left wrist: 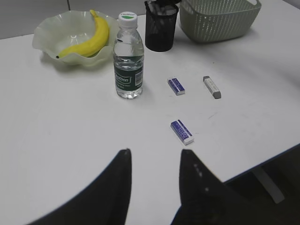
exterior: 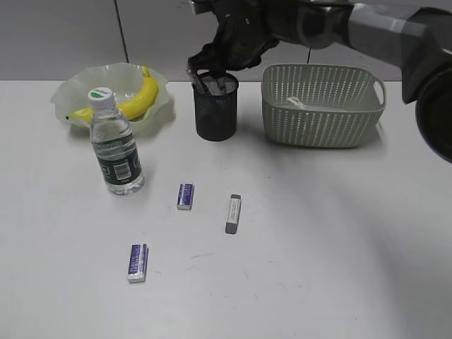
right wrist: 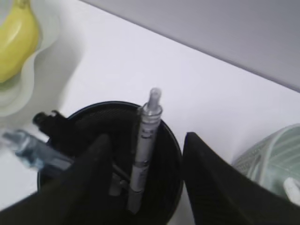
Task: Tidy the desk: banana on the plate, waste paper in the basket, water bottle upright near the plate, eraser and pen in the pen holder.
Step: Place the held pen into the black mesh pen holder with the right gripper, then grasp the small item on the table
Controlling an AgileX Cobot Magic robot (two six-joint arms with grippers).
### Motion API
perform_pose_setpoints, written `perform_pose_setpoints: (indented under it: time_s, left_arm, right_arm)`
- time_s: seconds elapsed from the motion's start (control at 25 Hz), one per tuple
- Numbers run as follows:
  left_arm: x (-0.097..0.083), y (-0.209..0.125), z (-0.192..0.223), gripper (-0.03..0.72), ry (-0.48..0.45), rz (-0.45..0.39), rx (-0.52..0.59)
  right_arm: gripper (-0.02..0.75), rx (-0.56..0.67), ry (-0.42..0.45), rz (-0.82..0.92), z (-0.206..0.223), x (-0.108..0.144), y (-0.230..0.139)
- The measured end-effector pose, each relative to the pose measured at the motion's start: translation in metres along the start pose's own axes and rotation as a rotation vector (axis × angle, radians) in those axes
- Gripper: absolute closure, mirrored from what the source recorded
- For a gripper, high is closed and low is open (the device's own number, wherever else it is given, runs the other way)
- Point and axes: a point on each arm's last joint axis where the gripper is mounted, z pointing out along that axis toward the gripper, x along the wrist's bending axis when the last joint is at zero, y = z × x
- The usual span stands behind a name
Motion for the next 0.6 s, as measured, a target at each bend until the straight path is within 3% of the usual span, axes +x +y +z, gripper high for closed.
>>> perform_pose_setpoints:
  time_s: [0.28, 0.6]
  left_arm:
    - [0.000, 0.000, 0.000, 0.427, 0.000, 0.000, 0.000]
    - [0.000, 0.000, 0.000, 0.427, 0.000, 0.000, 0.000]
  right_arm:
    - [0.336, -0.010, -0.015, 0.019, -0.038, -0.007, 0.022]
    - [0.336, 0.166, -0.059, 0.026, -0.102, -0.019, 0.032]
